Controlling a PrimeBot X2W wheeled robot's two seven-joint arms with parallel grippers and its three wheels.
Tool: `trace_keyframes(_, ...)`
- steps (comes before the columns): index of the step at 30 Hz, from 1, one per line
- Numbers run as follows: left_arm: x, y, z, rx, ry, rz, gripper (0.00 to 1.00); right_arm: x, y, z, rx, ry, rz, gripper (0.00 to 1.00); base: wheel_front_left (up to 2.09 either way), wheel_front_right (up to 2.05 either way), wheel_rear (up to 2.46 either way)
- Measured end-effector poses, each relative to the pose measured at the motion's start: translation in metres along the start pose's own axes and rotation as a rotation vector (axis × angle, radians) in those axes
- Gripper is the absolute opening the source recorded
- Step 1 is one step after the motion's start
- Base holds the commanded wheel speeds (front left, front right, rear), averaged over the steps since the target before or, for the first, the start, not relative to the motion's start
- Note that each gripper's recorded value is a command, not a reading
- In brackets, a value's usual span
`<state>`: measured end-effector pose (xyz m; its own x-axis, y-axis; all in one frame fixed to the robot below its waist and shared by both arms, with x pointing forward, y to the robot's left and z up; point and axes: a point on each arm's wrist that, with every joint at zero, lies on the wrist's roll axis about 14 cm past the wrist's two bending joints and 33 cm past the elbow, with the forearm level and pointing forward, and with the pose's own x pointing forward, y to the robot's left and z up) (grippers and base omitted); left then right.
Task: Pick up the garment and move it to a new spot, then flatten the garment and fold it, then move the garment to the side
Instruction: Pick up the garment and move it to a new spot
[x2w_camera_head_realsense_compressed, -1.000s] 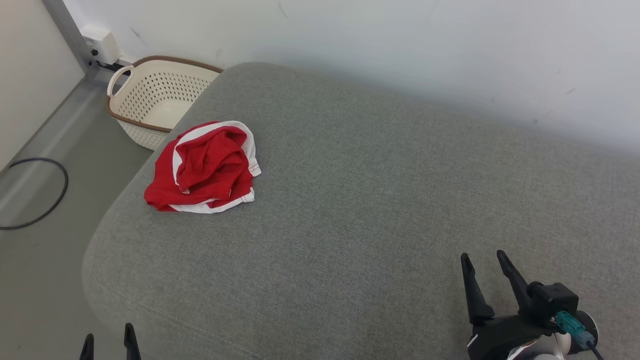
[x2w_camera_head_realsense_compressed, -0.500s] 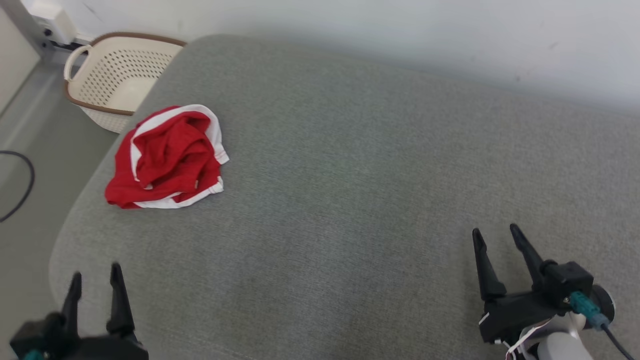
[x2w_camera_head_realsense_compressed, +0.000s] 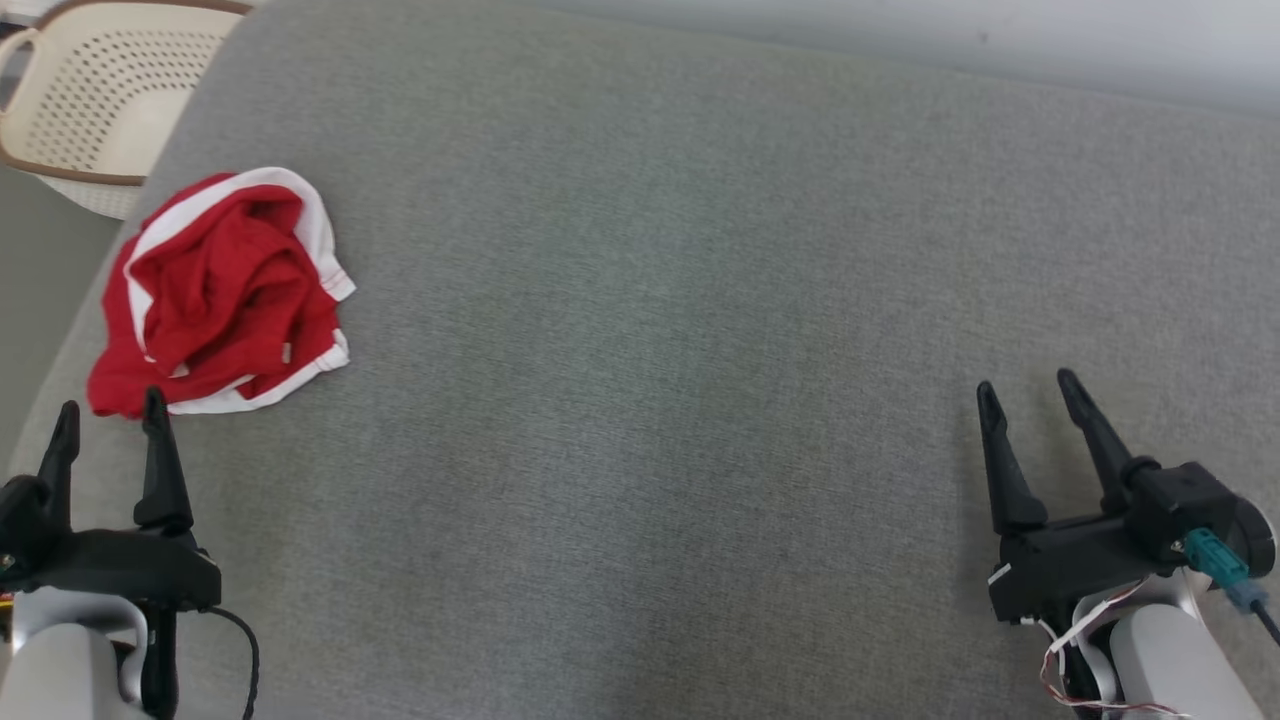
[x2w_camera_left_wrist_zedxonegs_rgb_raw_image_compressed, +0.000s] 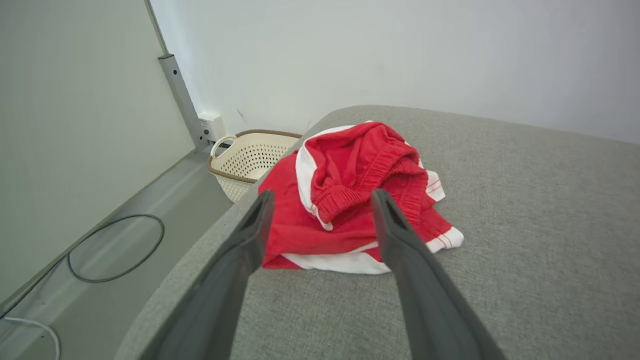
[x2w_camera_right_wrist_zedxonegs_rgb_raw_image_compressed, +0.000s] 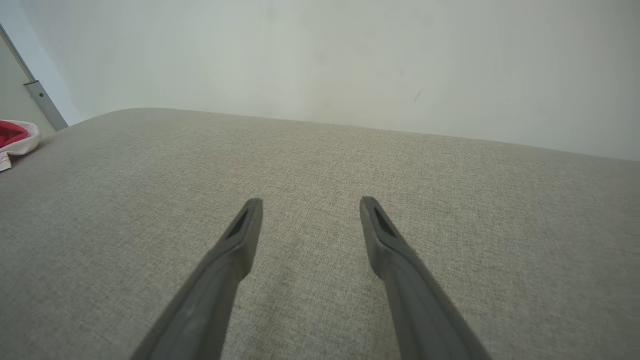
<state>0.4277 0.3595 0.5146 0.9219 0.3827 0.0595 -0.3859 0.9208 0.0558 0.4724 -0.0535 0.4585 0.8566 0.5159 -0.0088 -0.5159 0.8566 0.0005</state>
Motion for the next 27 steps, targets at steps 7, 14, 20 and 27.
trace_keyframes(7, 0.025, -0.009, -0.024, 0.039, 0.073, -0.032, 1.0, -0.004, -0.019, -0.006, -0.007, 0.007, -0.04, 1.0, 0.0, 0.0, 0.0)
trace_keyframes(14, 0.045, -0.014, -0.041, 0.054, 0.127, -0.042, 1.0, -0.01, -0.034, -0.014, -0.013, 0.026, -0.076, 1.0, 0.0, 0.0, 0.0)
trace_keyframes(20, 0.057, -0.022, -0.054, 0.065, 0.165, -0.055, 1.0, -0.018, -0.047, -0.02, -0.012, 0.042, -0.113, 1.0, 0.0, 0.0, 0.0)
trace_keyframes(27, 0.063, -0.03, -0.062, 0.067, 0.18, -0.056, 0.77, -0.023, -0.052, -0.021, -0.006, 0.047, -0.137, 1.0, 0.0, 0.0, 0.0)
